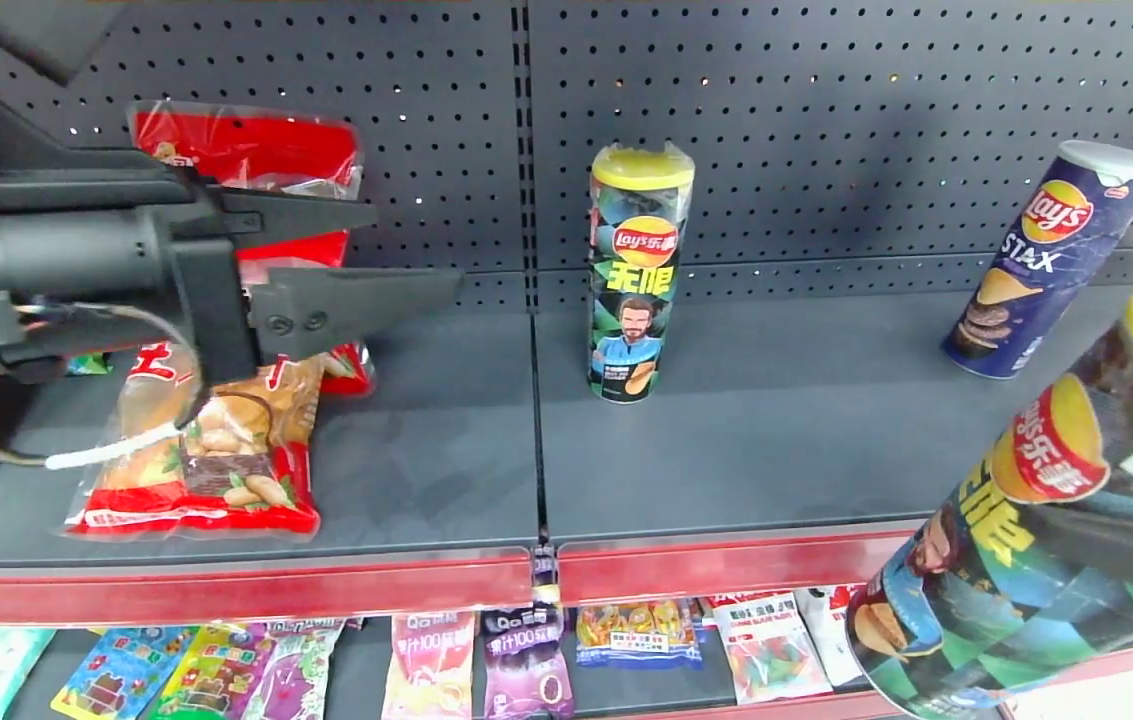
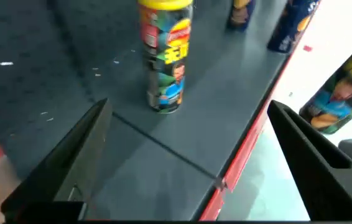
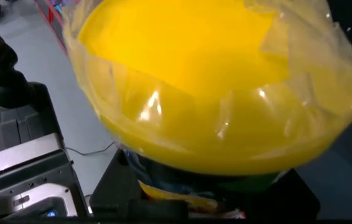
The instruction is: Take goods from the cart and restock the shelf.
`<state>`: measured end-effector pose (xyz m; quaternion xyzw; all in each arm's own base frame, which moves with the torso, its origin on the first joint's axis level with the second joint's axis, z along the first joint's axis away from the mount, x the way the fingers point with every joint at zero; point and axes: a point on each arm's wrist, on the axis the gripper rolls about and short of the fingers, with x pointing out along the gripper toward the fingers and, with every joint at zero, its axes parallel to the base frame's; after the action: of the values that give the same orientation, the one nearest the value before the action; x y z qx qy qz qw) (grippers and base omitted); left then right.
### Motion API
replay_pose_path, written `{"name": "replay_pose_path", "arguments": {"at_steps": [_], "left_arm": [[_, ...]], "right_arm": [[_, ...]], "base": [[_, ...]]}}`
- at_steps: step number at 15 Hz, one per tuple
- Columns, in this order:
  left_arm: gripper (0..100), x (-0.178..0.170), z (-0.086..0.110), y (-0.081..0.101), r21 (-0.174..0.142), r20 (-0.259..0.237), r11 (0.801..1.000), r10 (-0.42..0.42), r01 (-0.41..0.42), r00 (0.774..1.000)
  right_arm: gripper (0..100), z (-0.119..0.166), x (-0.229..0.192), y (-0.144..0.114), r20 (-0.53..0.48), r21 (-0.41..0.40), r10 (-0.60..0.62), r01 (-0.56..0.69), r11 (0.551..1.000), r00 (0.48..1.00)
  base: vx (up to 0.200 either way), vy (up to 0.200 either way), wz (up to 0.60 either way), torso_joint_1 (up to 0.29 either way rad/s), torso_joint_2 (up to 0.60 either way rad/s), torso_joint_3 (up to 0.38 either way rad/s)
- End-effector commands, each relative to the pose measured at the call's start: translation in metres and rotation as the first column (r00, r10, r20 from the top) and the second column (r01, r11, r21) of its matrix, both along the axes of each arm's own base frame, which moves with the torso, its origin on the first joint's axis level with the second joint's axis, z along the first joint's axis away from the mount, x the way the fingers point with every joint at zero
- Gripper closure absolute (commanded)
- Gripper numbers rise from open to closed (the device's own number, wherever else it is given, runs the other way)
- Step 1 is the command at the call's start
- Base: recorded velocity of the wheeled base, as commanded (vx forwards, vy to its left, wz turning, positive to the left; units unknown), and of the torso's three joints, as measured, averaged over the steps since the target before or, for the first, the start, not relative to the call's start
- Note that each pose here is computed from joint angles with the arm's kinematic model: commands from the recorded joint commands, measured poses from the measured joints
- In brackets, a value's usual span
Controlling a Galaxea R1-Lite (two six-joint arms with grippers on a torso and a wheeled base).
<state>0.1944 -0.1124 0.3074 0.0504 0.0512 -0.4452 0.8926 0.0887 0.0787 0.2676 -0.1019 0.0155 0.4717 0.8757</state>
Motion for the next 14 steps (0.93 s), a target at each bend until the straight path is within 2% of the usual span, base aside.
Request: {"name": "replay_pose_path", "arguments": {"at_steps": [1, 2, 3, 8, 10, 14], "left_arm": [[0, 0.031, -0.021, -0.021, 0.046, -0.075, 0.999, -0.016, 0.019, 0.997], [0, 0.041, -0.027, -0.026, 0.069, -0.067, 0.997, -0.019, 0.023, 0.998], [0, 0.05, -0.029, -0.032, 0.076, -0.053, 0.997, -0.023, 0.027, 0.998], [0, 0.086, -0.028, -0.057, 0.065, -0.034, 0.997, -0.045, 0.047, 0.998], [0, 0.099, -0.034, -0.066, 0.068, -0.041, 0.996, -0.051, 0.054, 0.998], [0, 0.118, -0.043, -0.076, 0.058, -0.022, 0.997, -0.053, 0.054, 0.998]], "right_arm": [[100, 0.005, -0.001, -0.001, 0.013, 0.015, 0.001, -0.001, 1.0, 1.0], [100, 0.006, -0.002, -0.002, 0.013, 0.021, 0.0, -0.001, 1.0, 1.0], [100, 0.008, -0.003, -0.002, 0.017, 0.028, 0.0, -0.001, 1.0, 1.0], [100, 0.009, -0.003, -0.003, 0.008, 0.031, -0.013, 0.013, 0.999, 1.0], [100, 0.009, -0.002, -0.003, -0.004, 0.04, -0.019, 0.019, 0.999, 1.0], [100, 0.009, -0.002, -0.003, -0.005, 0.039, -0.019, 0.019, 0.999, 1.0]], "base": [[0.0, 0.0, 0.0, 0.0, 0.0, 0.0], [0.0, 0.0, 0.0, 0.0, 0.0, 0.0], [0.0, 0.0, 0.0, 0.0, 0.0, 0.0], [0.0, 0.0, 0.0, 0.0, 0.0, 0.0], [0.0, 0.0, 0.0, 0.0, 0.0, 0.0], [0.0, 0.0, 0.0, 0.0, 0.0, 0.0]]}}
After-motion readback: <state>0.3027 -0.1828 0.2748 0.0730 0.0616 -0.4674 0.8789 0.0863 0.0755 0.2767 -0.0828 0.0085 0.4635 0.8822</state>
